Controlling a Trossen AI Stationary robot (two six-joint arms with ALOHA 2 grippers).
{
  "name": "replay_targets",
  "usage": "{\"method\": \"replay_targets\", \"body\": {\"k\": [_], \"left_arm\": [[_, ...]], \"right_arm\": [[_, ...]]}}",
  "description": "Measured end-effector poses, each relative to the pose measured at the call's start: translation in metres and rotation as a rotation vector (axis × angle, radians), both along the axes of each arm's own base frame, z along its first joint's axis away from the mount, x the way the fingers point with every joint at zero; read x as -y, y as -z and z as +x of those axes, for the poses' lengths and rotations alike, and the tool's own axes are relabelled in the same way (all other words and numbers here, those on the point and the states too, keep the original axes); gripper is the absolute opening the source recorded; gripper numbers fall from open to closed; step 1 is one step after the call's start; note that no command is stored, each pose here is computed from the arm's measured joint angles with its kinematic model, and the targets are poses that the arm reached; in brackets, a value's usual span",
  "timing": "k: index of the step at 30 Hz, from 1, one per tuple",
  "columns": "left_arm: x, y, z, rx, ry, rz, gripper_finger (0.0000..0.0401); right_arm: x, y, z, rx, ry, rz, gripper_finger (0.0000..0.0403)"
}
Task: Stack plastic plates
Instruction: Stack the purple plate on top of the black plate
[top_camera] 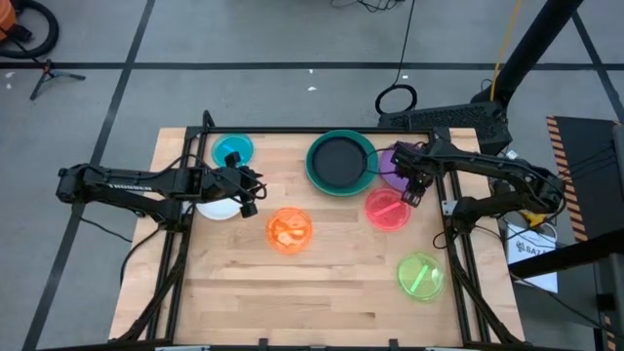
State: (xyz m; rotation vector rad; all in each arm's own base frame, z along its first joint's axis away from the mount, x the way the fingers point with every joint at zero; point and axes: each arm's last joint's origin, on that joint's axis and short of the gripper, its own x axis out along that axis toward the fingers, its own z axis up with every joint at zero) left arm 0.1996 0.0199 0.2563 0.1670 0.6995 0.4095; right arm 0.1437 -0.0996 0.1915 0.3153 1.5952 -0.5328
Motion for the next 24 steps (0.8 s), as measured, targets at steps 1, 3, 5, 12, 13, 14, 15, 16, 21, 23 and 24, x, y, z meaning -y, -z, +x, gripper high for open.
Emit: {"method": "replay_targets", "body": {"k": [1, 3, 5, 12, 13, 14, 15, 16, 21, 23, 24], "left_arm": [[0.0, 0.0, 0.0, -0.001, 0.001, 0.001, 0.0138], [0.0, 0.0, 0.0, -0.001, 0.001, 0.001, 0.0138], [0.0, 0.0, 0.0, -0.001, 0.001, 0.001, 0.0138], [0.0, 0.001, -0.001, -0.011, 0.002, 0.001, 0.0138], [0.0, 0.001, -0.001, -0.013, 0.002, 0.001, 0.0138], [0.0, 0.001, -0.001, -0.016, 0.002, 0.001, 0.0138], [0.0, 0.001, -0.001, -0.02, 0.002, 0.001, 0.0138], [0.0, 0.001, -0.001, -0.021, 0.002, 0.0, 0.0138], [0.0, 0.001, -0.001, -0.022, 0.002, 0.0, 0.0138], [0.0, 0.001, -0.001, -0.022, 0.002, 0.0, 0.0138], [0.0, 0.001, -0.001, -0.022, 0.002, 0.0, 0.0138]], "right_arm": [[0.0, 0.0, 0.001, -0.002, -0.036, 0.002, 0.0121], [-0.001, 0.001, 0.004, -0.003, -0.109, 0.005, 0.0121], [-0.002, 0.004, 0.008, 0.002, -0.166, 0.002, 0.0121], [-0.001, 0.016, 0.019, -0.046, -0.289, 0.031, 0.0121], [-0.001, 0.018, 0.02, -0.057, -0.297, 0.04, 0.0121], [0.0, 0.021, 0.02, -0.069, -0.304, 0.05, 0.0121], [0.0, 0.023, 0.021, -0.082, -0.314, 0.06, 0.0121], [0.001, 0.026, 0.022, -0.093, -0.321, 0.069, 0.0121], [0.004, 0.037, 0.028, -0.122, -0.329, 0.087, 0.0121], [0.007, 0.042, 0.03, -0.139, -0.329, 0.067, 0.0121], [0.008, 0.044, 0.031, -0.149, -0.328, 0.055, 0.0121]]}}
